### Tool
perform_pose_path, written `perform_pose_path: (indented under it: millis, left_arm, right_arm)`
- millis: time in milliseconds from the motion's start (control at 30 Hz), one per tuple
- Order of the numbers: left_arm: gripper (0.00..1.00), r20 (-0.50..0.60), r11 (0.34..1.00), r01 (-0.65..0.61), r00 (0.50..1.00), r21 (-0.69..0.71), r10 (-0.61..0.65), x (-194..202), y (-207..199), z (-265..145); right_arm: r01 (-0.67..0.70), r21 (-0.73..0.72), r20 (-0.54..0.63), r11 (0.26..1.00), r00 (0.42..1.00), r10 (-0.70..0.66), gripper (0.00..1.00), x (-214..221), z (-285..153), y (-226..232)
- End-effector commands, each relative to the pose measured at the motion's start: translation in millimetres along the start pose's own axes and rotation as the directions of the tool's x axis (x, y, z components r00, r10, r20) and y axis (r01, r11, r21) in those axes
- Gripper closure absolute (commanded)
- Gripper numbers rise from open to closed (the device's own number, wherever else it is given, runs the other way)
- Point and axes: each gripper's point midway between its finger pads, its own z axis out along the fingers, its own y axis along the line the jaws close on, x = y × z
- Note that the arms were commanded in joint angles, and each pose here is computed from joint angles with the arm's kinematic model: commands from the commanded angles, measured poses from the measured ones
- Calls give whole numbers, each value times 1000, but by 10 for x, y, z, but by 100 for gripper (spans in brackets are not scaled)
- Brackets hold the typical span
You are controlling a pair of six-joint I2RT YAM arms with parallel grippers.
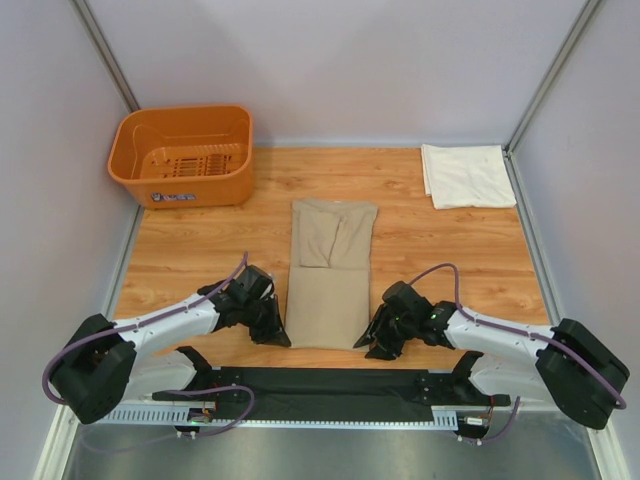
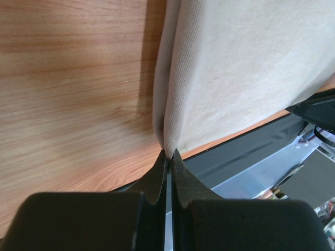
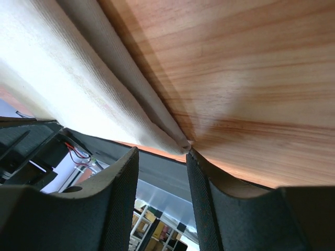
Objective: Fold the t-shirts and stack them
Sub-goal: Fold the tshirt
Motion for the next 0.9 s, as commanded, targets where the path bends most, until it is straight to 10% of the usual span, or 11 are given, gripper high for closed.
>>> perform_pose_path:
  millis: [0, 500, 733, 867]
  left_arm:
    - [100, -17, 999, -21, 1000, 26, 21, 55, -25, -3]
    - [100, -16, 999, -23, 1000, 32, 23, 36, -51, -1]
    - [100, -10, 999, -34, 999, 34, 34, 26, -68, -22]
    - [100, 18, 998, -47, 999, 45, 47, -11, -109, -80]
  right_arm:
    - [-55, 227, 209, 972, 978, 7, 55, -377, 64, -691]
    - [-36, 251, 175, 967, 984, -9, 61, -400, 104, -814]
    - [34, 207, 170, 978, 983, -71, 96, -404, 100, -773]
    - [147, 234, 138, 961, 973, -183, 100, -419, 61, -670]
